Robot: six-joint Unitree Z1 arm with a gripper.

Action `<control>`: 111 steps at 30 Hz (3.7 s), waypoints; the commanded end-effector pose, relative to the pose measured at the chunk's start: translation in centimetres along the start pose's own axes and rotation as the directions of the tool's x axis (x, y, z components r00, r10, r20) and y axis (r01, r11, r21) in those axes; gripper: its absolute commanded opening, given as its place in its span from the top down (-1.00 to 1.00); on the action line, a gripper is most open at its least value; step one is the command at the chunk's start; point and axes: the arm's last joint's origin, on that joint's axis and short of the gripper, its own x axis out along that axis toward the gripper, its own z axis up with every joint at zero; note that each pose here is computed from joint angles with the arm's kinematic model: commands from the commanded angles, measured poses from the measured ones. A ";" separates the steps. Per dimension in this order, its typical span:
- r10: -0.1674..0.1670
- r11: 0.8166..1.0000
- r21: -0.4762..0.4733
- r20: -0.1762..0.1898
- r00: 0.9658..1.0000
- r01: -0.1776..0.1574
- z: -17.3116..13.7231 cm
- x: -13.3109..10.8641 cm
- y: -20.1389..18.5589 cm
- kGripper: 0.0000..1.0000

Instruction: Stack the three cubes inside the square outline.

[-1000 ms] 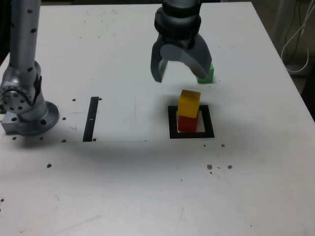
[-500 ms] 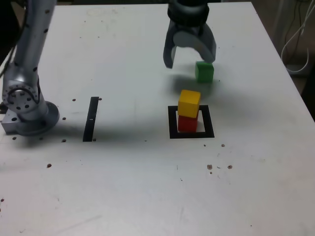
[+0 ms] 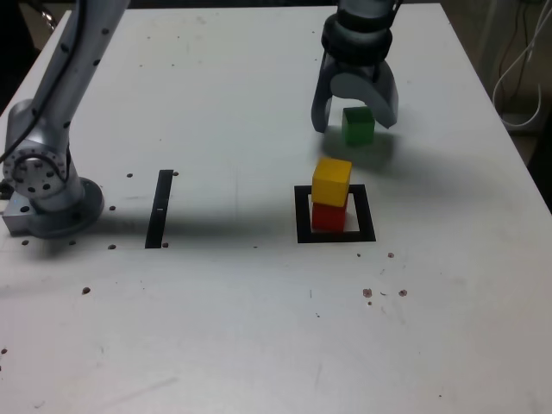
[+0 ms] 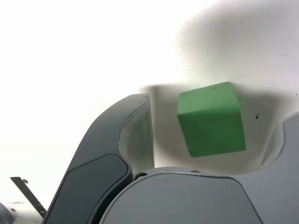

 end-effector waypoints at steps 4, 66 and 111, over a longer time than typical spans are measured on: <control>-0.015 1.000 -0.002 -0.006 1.000 0.015 0.7 1.0 -0.1 -0.72; -0.055 0.986 0.163 0.107 0.993 0.037 -4.0 -11.3 -10.4 0.66; -0.054 0.986 0.156 -0.001 0.999 0.053 -1.9 -8.5 -14.7 -0.05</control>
